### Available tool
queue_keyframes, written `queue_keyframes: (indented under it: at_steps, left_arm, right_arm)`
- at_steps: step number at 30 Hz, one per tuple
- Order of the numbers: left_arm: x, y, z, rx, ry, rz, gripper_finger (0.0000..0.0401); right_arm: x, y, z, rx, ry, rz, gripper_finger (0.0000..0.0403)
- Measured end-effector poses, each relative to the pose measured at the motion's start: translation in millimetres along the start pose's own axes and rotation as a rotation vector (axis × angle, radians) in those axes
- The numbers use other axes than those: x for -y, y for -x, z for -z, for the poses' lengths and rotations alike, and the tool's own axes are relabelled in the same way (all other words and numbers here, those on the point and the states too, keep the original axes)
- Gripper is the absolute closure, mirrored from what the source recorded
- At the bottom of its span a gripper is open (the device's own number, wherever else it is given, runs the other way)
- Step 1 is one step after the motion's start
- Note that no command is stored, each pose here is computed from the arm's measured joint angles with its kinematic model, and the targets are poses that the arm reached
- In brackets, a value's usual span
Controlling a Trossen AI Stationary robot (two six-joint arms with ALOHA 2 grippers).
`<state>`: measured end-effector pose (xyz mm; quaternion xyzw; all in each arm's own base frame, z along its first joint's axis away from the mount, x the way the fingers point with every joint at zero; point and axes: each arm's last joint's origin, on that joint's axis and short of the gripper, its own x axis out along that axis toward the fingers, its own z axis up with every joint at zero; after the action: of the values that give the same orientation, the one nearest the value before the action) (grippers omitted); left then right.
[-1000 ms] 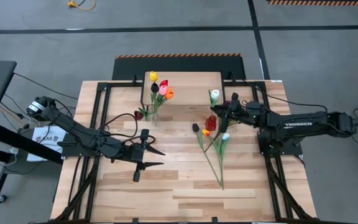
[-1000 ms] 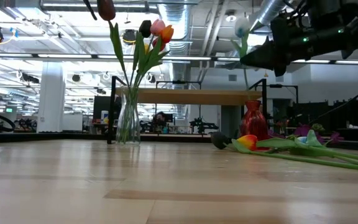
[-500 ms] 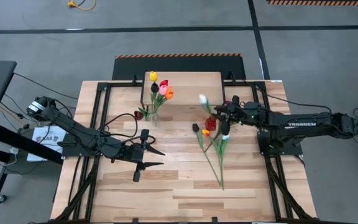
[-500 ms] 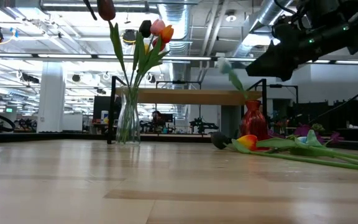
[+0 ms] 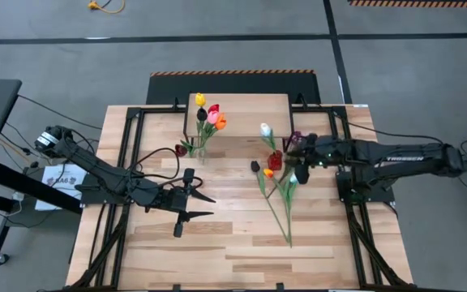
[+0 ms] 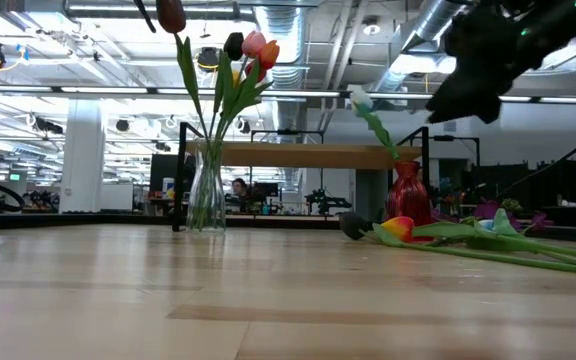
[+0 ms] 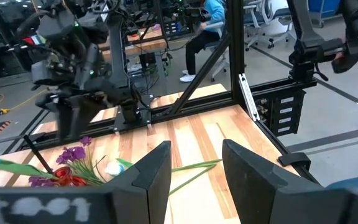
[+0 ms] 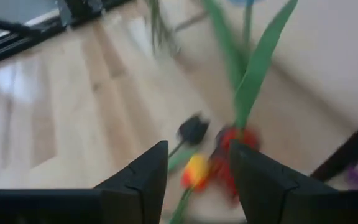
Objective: Pick and place flowers into a vace then onto a shelf
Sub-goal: Put the white flower into the red vase
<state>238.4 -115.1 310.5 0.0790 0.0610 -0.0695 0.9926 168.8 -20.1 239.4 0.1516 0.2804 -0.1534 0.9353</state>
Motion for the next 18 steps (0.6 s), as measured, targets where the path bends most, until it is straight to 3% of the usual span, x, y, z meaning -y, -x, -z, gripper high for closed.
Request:
queue_keyframes:
  at_steps: [5,10,18]
  left_arm:
    - [0,0,-2,0.021,-0.002,-0.002,0.0266]
    - [-1,0,-5,0.048,0.003,-0.005,0.0266]
    - [-1,0,-6,0.056,0.006,-0.006,0.0266]
  right_arm:
    - [-15,5,16,-0.194,-0.148,-0.071,0.0254]
    - [-28,10,37,-0.368,-0.273,-0.039,0.0265]
    - [-51,9,58,-0.408,-0.381,0.080,0.0269]
